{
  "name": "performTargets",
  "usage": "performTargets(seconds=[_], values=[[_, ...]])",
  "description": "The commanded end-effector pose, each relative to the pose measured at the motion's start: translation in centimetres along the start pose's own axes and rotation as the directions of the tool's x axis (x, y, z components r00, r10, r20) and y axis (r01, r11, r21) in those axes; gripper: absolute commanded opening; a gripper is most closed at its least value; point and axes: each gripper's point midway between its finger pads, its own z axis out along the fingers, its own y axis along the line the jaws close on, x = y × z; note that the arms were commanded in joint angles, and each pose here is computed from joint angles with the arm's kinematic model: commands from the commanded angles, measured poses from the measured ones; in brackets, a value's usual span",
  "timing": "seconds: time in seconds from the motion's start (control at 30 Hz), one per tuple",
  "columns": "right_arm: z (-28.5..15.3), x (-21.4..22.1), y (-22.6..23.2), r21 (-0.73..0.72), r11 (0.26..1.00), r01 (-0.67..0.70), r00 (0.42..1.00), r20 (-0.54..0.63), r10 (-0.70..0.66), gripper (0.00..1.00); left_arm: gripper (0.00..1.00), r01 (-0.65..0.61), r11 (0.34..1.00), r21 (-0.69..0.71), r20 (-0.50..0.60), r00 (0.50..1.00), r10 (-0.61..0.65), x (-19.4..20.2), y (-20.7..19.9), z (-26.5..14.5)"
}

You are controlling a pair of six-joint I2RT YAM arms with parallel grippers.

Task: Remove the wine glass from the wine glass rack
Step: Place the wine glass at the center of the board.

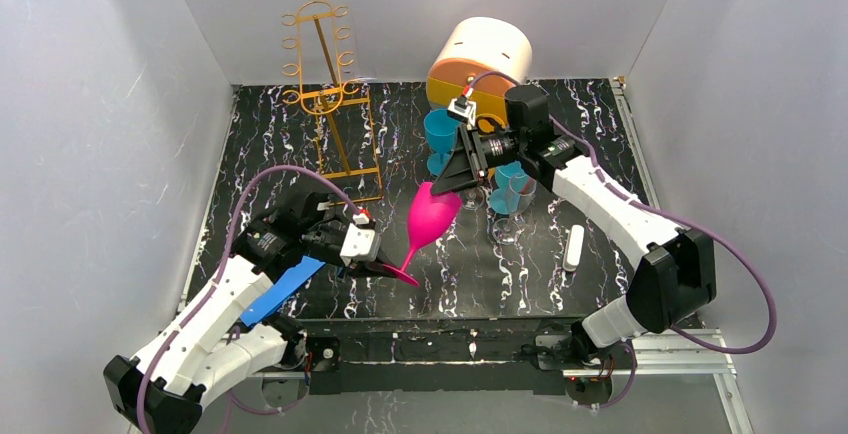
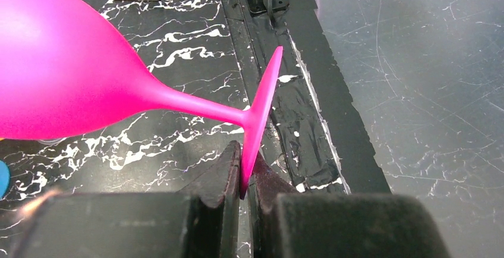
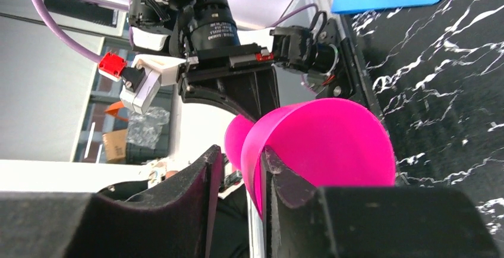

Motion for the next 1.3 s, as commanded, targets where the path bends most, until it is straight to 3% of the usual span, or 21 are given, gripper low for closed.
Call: performTargets(seconds=[0.0, 0.1, 0.23, 0.37, 0.47, 0.87, 0.9, 0.97, 1.07, 1.1, 1.13, 1.17, 1.27], values=[[0.1, 2.0, 1.9, -0.104, 0.995, 0.004, 0.995, -0.095, -0.014, 0.37, 0.0, -0.019, 1.0, -0.008, 0.004, 1.0, 0.019, -1.0, 0.3, -0.3], [-0.1, 2.2, 2.3, -0.11, 0.994, 0.014, 0.995, -0.095, -0.025, 0.34, 0.0, -0.013, 1.0, -0.024, -0.009, 1.0, 0.013, -0.8, 0.4, -0.4], [-0.2, 2.1, 3.1, -0.115, 0.993, 0.011, 0.996, -0.087, -0.021, 0.19, 0.0, 0.009, 0.999, -0.052, -0.039, 0.999, -0.011, -0.3, 0.7, -0.6], [-0.4, 2.0, 4.6, -0.131, 0.989, 0.067, 0.995, -0.06, -0.075, 0.14, 0.0, 0.02, 0.998, -0.059, -0.059, 0.998, -0.024, 0.0, 0.7, -0.8], [-0.6, 2.1, 5.0, -0.131, 0.988, 0.084, 0.995, -0.045, -0.09, 0.01, 0.0, 0.019, 0.999, -0.051, -0.048, 0.999, -0.021, -0.3, 0.6, -0.7], [-0.3, 2.2, 4.1, -0.117, 0.99, 0.077, 0.997, -0.02, -0.08, 0.01, 0.0, 0.019, 0.997, -0.074, -0.045, 0.999, -0.022, -1.1, 0.6, -1.2], [-0.2, 2.1, 4.1, -0.115, 0.99, 0.078, 0.997, -0.017, -0.081, 0.01, 0.07, 0.024, 0.995, -0.094, -0.052, 0.998, -0.029, -1.0, 0.9, -1.3], [-0.1, 1.9, 3.8, -0.105, 0.992, 0.073, 0.997, -0.01, -0.074, 0.01, 0.34, 0.05, 0.989, -0.139, -0.066, 0.996, -0.059, -0.9, 1.3, -1.6], [0.1, 1.5, 2.8, -0.059, 0.996, 0.073, 0.997, 0.016, -0.072, 0.01, 0.45, 0.052, 0.983, -0.176, -0.074, 0.995, -0.066, -1.0, 1.5, -2.0], [0.1, 1.4, 2.6, -0.046, 0.996, 0.074, 0.997, 0.024, -0.073, 0.01, 0.55, 0.049, 0.981, -0.187, -0.077, 0.995, -0.064, -1.0, 1.6, -2.1], [0.1, 1.3, 2.4, -0.035, 0.997, 0.075, 0.997, 0.03, -0.074, 0.01, 0.84, 0.05, 0.979, -0.197, -0.075, 0.995, -0.066, -1.0, 1.6, -2.2], [0.2, 1.3, 2.1, -0.021, 0.997, 0.071, 0.997, 0.034, -0.07, 0.01, 0.97, 0.053, 0.978, -0.2, -0.071, 0.995, -0.068, -1.1, 1.5, -2.2], [0.1, 0.6, 1.3, 0.053, 0.995, 0.083, 0.994, 0.074, -0.086, 0.01, 0.98, 0.064, 0.976, -0.208, -0.063, 0.995, -0.079, -1.2, 1.2, -2.4]])
